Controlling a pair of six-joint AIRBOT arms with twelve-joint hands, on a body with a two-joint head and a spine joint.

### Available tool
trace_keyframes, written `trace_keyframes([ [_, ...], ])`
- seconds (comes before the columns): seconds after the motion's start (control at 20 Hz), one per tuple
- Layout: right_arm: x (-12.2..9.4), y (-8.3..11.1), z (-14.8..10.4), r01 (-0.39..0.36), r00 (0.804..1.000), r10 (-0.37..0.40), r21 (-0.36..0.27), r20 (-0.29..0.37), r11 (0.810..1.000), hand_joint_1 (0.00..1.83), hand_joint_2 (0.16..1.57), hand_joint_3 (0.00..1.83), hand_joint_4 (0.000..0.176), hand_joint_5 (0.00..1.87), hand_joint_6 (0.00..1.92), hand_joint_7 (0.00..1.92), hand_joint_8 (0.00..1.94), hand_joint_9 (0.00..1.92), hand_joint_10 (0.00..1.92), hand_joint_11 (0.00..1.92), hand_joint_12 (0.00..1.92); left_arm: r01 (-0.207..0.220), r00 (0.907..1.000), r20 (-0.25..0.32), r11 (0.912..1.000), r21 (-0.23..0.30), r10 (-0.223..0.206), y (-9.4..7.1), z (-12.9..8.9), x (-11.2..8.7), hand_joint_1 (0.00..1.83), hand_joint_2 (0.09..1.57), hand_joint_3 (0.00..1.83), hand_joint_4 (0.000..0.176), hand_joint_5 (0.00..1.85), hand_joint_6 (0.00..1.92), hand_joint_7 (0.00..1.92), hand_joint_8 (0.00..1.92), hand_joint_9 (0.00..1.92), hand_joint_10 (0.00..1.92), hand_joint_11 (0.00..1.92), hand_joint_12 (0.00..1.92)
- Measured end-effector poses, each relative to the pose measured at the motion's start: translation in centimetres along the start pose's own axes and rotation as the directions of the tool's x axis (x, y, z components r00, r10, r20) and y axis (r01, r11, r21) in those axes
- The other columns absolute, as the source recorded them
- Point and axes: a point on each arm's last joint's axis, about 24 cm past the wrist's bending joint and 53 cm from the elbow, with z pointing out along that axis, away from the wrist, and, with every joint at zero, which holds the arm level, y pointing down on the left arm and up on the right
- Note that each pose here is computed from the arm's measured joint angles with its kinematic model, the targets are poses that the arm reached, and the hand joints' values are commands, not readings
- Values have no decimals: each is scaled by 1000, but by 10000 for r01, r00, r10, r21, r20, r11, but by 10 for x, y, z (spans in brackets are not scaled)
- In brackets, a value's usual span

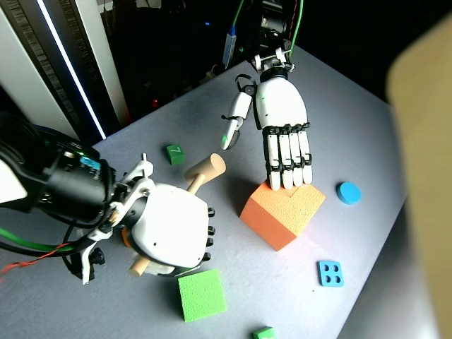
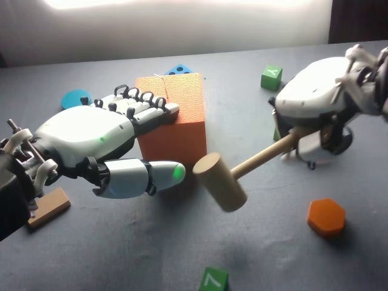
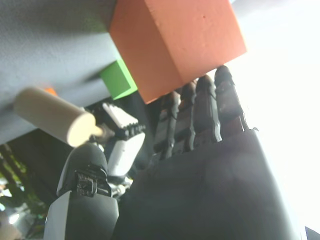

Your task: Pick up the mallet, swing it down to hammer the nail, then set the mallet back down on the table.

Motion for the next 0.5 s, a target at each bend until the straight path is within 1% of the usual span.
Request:
trace_keyframes([
  [0.15,-23,-21,-15,-285,9987,266,445,425,9986,422,1568,15,176,1261,1921,1483,1941,1593,1921,1761,1921,7,10000,21,10000,3,-7,0,1,-2,0,1245,1,0,154,9,128,8,93,7,55,55],
  [0.3,-45,-32,-27,-491,9952,429,699,880,9963,408,1571,16,176,1254,1921,1481,1941,1587,1921,1761,1921,4,10000,36,10000,-6,-4,0,1,-2,0,1239,0,0,138,2,120,3,85,2,47,55],
  [0.35,-54,-34,-29,-423,9923,320,842,1195,9956,408,1571,16,176,1254,1921,1481,1941,1587,1921,1761,1921,4,10000,36,10000,-6,-4,0,1,-2,0,1239,0,0,138,2,120,3,85,2,47,55],
  [0.4,-70,-39,-32,-401,9826,201,1056,1844,9936,408,1571,19,176,1256,1921,1490,1941,1602,1921,1772,1921,4,10000,36,10000,-6,-4,0,1,-2,0,1239,0,0,128,0,111,0,80,0,41,55],
  [0.5,-102,-39,-41,-304,9522,-61,1143,3054,9930,409,1570,12,176,1261,1921,1500,1941,1610,1921,1780,1921,4,10000,36,10000,-6,-4,0,1,-2,0,1241,0,0,137,4,116,2,83,1,43,56],
])
